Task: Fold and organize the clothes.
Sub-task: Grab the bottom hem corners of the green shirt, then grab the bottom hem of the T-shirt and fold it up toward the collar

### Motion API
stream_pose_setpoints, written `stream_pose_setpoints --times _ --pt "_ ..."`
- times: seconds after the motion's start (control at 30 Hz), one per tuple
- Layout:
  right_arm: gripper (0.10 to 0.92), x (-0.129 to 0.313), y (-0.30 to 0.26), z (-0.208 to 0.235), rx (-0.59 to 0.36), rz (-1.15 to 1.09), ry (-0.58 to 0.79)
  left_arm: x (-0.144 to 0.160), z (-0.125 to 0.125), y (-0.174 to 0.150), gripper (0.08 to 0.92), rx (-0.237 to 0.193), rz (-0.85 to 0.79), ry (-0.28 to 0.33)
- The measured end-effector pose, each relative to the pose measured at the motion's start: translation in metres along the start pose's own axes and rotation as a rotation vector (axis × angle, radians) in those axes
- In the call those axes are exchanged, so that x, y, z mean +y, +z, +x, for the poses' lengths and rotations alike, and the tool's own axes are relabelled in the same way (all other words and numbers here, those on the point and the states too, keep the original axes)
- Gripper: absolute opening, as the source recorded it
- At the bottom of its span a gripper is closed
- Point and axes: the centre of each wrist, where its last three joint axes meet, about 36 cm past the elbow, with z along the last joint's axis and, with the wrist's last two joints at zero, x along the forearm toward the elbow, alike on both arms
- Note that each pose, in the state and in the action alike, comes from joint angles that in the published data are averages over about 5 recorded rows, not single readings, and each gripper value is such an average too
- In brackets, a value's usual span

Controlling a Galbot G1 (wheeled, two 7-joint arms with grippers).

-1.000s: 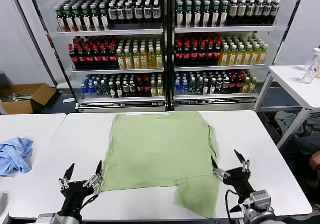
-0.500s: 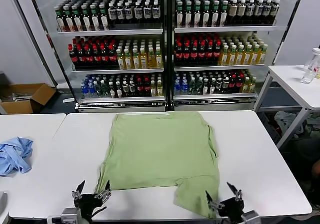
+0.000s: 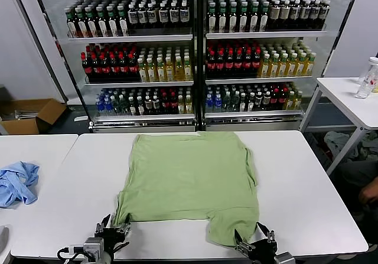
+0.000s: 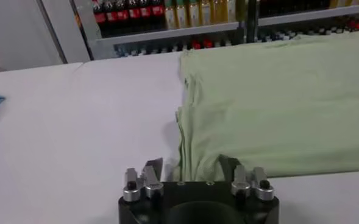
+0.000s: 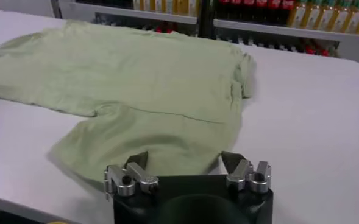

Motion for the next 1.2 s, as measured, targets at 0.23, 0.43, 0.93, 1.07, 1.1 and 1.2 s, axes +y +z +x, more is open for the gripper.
stream_pose_setpoints --times 0.23,0.43,0.93,1.07,1.1,1.2 --pt "0.348 -0.005 -0.001 0.003 0.009 -0.043 -0.008 0.006 -0.001 0.003 0.334 0.017 0.040 0.041" --pt "0.174 -0.014 -0.012 0.008 -0.019 -0.067 -0.011 0.011 0.006 0.000 0.163 -0.005 0.133 0.083" --pt "0.105 -0.044 -0.076 0.007 -0.295 -0.047 0.033 0.023 0.031 -0.037 0.087 -0.218 0.292 0.205" --pt "0.105 -0.051 -0.089 -0.007 -0.347 -0.035 0.044 0.027 0.027 -0.045 0.087 -0.248 0.302 0.230" --pt "0.105 -0.053 -0.092 -0.012 -0.357 -0.032 0.046 0.028 0.025 -0.047 0.087 -0.253 0.303 0.236" --pt "0.105 -0.056 -0.099 -0.028 -0.380 -0.018 0.051 0.032 0.015 -0.051 0.087 -0.265 0.297 0.248"
